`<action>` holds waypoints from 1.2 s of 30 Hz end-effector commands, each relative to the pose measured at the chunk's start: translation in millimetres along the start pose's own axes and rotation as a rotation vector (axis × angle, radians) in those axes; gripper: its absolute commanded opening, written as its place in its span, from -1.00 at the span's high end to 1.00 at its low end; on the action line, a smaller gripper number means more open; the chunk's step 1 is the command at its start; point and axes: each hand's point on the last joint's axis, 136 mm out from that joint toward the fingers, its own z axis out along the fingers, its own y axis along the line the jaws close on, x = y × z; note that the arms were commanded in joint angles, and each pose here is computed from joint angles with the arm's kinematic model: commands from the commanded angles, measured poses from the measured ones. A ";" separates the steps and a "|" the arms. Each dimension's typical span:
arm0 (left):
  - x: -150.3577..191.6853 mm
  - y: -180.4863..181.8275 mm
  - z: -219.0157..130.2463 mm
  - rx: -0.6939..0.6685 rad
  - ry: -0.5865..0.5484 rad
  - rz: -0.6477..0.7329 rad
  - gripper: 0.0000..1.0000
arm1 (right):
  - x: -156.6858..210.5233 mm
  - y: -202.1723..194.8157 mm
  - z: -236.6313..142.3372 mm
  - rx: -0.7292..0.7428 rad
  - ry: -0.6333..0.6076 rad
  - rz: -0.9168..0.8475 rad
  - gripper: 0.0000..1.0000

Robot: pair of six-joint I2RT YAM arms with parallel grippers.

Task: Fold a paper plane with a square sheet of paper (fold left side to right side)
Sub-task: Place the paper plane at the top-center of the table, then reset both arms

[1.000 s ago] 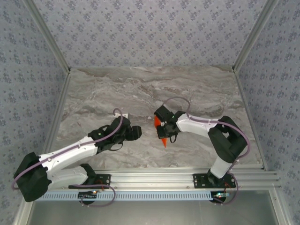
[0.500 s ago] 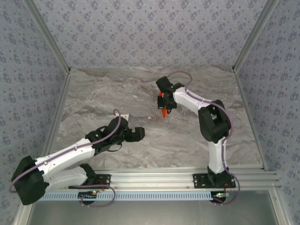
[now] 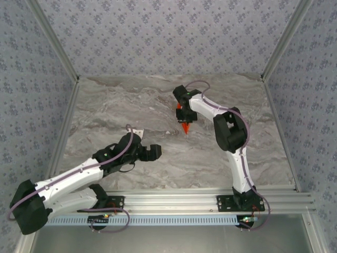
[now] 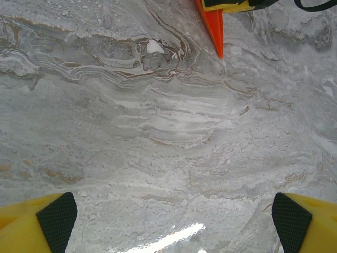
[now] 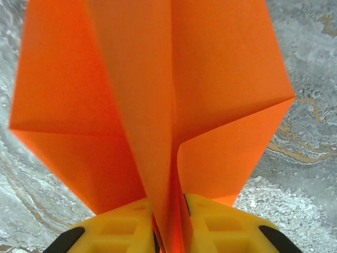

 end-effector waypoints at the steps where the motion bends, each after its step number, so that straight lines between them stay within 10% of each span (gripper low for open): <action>1: -9.8 3.0 -7.2 -0.022 -0.008 -0.011 -0.96 | 0.5 -0.5 -13.4 0.016 0.001 -0.031 0.46; 12: -58.3 30.8 -39.0 -0.041 -0.149 -0.152 -0.96 | 22.3 -26.3 -111.5 0.015 -0.194 -0.066 -0.26; 21: -118.4 113.4 -106.9 -0.463 -0.523 -0.105 -0.97 | 54.3 -136.5 -184.6 0.148 -0.541 0.060 -1.00; 27: -136.0 143.3 -136.2 -0.689 -0.737 0.030 -0.97 | 67.0 -219.5 -173.8 0.211 -0.686 0.254 -1.00; 36: -109.3 213.8 -116.2 -0.911 -0.656 0.025 -0.97 | 60.1 -249.6 -120.6 0.264 -0.862 0.217 -1.00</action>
